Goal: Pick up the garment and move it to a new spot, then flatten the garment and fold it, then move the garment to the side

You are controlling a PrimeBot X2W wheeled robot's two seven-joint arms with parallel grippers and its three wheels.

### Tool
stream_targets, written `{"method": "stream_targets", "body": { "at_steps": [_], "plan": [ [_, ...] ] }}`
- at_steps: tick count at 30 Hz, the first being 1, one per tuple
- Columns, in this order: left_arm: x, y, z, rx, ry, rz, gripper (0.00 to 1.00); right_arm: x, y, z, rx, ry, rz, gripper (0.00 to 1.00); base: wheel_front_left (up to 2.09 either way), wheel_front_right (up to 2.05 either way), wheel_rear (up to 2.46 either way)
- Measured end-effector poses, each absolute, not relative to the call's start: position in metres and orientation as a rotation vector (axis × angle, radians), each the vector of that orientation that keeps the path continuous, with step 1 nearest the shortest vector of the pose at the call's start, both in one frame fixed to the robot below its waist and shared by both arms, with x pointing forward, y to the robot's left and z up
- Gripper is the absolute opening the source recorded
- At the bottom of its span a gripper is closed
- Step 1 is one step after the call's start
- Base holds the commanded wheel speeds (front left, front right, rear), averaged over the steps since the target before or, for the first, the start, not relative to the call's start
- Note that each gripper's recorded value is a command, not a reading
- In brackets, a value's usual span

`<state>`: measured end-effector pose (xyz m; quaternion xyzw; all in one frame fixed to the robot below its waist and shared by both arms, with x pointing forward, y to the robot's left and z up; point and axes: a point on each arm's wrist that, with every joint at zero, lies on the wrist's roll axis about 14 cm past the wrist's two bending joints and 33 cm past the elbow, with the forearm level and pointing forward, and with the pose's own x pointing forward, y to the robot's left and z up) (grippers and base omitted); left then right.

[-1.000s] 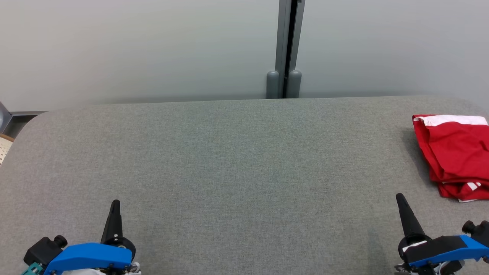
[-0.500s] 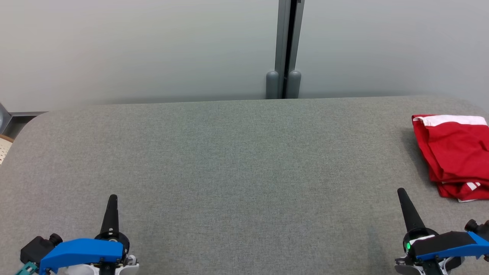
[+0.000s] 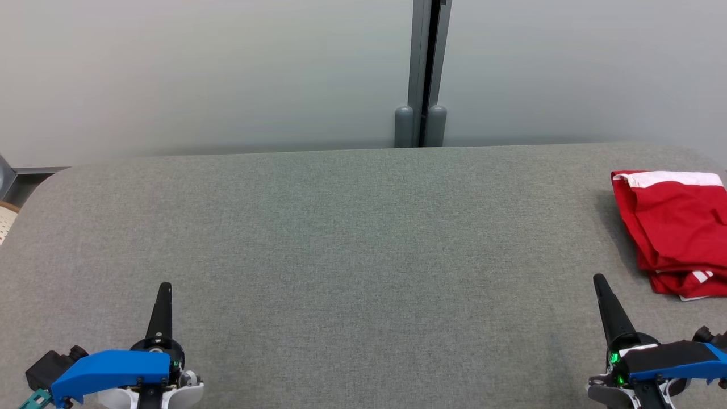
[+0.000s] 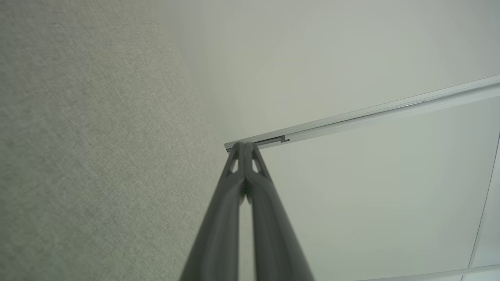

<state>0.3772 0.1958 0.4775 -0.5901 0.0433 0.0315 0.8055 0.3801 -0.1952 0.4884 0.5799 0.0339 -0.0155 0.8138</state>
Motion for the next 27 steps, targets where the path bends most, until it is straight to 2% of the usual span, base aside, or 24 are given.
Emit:
{"method": "stream_targets", "body": {
  "at_steps": [27],
  "plan": [
    [0.384,0.198,0.493,-1.472,0.043,0.036,0.00,0.385,-0.198,0.498,1.462,0.031,-0.019,0.00,0.00,0.00,0.00]
  ]
}}
